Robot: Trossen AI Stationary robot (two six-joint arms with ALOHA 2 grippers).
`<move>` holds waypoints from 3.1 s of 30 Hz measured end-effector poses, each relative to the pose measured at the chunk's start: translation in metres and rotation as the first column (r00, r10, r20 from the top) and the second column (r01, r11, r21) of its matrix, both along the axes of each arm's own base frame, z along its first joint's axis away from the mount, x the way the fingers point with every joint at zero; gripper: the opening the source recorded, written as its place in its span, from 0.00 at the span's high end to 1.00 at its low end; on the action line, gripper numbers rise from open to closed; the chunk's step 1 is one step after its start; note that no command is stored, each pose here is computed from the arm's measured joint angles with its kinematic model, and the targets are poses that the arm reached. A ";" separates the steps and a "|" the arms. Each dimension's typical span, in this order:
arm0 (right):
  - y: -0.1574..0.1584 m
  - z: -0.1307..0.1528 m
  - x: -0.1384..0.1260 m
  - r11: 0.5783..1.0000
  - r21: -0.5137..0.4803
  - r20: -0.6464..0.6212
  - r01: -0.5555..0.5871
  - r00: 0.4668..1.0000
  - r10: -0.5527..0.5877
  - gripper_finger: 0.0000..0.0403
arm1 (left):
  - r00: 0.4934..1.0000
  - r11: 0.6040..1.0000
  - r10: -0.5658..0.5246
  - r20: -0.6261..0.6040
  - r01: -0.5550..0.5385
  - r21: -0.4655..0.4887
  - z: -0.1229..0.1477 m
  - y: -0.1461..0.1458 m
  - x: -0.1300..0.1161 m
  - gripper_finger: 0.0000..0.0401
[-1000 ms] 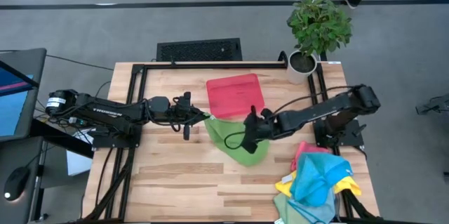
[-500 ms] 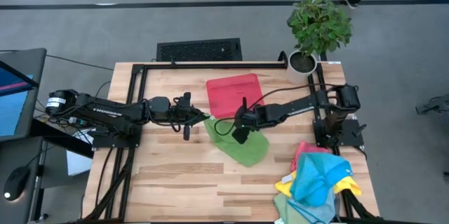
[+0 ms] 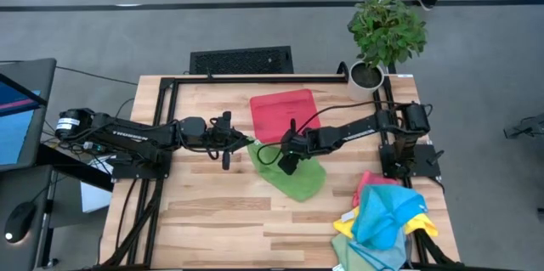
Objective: Fold microfiber towels
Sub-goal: Fold the green microfiber cloth
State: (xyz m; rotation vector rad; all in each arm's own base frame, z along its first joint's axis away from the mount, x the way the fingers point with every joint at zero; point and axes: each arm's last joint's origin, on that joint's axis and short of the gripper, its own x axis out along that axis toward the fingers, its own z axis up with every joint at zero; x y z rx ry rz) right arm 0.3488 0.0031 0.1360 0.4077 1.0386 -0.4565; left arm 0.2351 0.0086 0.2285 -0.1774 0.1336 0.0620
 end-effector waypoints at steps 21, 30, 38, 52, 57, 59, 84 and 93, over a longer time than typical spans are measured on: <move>-0.002 -0.006 0.003 0.999 0.003 -0.002 -0.043 0.999 0.043 0.56 | 1.000 1.000 0.000 0.000 0.000 -0.003 0.000 0.000 0.000 1.00; -0.001 -0.007 0.005 0.997 0.010 0.011 -0.073 0.997 0.073 0.58 | 1.000 1.000 0.000 0.002 0.000 -0.003 0.000 0.000 0.000 1.00; -0.002 -0.006 0.005 0.994 -0.007 0.004 -0.107 0.994 0.107 0.89 | 1.000 1.000 0.023 0.002 -0.023 0.000 0.000 0.001 0.000 1.00; 0.005 0.039 0.006 0.986 -0.100 0.080 -0.130 0.987 0.138 0.98 | 1.000 1.000 0.024 0.002 -0.024 -0.009 0.000 0.001 0.000 1.00; 0.009 0.088 -0.015 0.974 -0.208 0.155 -0.091 0.980 0.124 0.99 | 1.000 1.000 0.024 0.009 -0.024 -0.008 0.001 0.001 0.000 1.00; 0.008 0.104 -0.026 0.968 -0.243 0.169 -0.064 0.980 0.107 0.99 | 0.999 1.000 0.027 0.027 -0.027 -0.005 0.004 0.001 -0.001 1.00; 0.003 0.239 -0.117 0.803 -0.581 0.407 0.133 0.902 0.144 0.99 | 0.979 0.918 0.166 -0.115 -0.111 0.382 0.115 0.025 -0.001 1.00; 0.050 0.265 -0.128 0.765 -0.636 0.439 0.102 0.863 0.250 0.99 | 0.981 0.951 0.106 -0.160 -0.053 0.305 0.138 0.007 -0.005 1.00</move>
